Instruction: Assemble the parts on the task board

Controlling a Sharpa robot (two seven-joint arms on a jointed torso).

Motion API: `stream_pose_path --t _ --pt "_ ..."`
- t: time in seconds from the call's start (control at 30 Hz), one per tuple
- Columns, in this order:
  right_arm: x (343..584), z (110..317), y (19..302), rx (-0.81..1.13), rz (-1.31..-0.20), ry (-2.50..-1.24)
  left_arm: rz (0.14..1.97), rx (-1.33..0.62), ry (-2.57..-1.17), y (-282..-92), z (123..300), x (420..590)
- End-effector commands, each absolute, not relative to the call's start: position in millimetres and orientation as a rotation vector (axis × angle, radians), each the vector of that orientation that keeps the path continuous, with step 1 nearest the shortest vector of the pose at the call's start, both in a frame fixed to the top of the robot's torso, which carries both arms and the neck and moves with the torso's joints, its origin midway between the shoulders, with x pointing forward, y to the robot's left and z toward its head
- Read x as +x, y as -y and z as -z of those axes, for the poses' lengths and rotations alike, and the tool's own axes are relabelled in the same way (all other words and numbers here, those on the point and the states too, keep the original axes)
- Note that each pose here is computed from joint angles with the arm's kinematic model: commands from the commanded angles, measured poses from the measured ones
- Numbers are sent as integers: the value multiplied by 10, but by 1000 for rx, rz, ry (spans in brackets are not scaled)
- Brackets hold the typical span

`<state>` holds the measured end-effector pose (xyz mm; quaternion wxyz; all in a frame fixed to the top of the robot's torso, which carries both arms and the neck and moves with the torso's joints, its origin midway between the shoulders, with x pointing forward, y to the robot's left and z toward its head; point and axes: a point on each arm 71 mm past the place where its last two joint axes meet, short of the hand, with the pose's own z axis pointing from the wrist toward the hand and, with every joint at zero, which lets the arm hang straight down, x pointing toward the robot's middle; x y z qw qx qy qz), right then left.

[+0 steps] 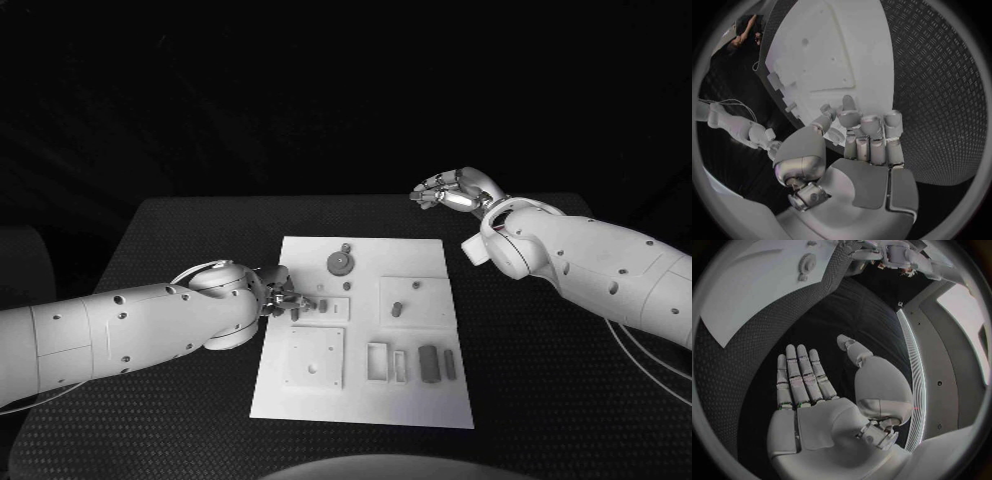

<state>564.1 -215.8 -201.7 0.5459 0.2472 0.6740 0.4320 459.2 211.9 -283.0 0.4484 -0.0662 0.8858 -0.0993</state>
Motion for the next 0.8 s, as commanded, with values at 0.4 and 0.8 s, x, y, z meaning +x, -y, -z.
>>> stream_pose_path --t 0.4,0.8 --pt "5632 2032 2149 578 -1036 -1608 246 -219 -2165 -2198 2843 4588" --pt "5630 2041 2153 580 -1035 -1610 402 -439 -2109 -2233 2643 4663"
